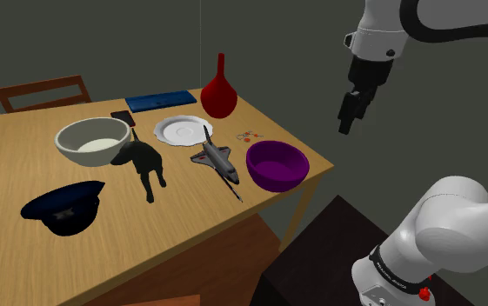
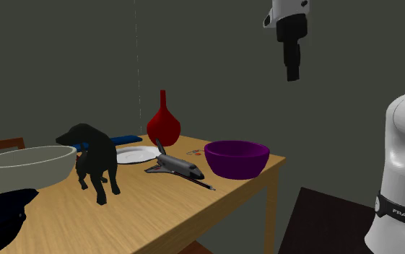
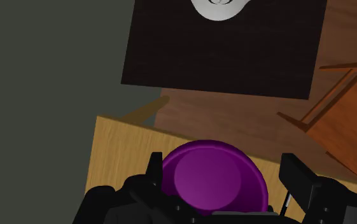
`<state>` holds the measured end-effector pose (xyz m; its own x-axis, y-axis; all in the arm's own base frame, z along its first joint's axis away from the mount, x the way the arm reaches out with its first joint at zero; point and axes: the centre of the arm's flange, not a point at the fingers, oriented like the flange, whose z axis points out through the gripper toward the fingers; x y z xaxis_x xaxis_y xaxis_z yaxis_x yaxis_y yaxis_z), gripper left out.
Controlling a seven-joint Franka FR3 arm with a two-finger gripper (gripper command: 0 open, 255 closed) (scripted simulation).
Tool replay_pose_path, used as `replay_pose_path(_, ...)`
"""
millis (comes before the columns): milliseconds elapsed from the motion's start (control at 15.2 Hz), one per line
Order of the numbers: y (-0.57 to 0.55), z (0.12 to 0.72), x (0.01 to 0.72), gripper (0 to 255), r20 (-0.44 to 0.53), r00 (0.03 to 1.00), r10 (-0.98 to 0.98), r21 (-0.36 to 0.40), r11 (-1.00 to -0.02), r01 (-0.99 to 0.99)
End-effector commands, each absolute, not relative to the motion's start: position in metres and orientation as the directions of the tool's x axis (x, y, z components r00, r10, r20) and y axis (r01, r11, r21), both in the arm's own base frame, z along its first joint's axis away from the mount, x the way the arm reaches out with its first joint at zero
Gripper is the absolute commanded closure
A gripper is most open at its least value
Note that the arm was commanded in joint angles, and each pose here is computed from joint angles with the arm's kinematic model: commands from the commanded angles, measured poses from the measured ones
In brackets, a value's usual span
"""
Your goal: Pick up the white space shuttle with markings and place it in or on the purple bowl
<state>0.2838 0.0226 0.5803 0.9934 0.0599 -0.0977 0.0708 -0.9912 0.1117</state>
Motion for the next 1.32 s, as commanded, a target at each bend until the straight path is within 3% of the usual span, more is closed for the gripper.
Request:
replay_pose_path(0,0.023,0.58,0.284,0,-0.098,0.993,0.06,0.112,-0.991,0.071)
replay_pose_path(1254,0.083,0.441,0.473,0,-0.077,0.995,-0.07,-0.006,-0.998,-0.07)
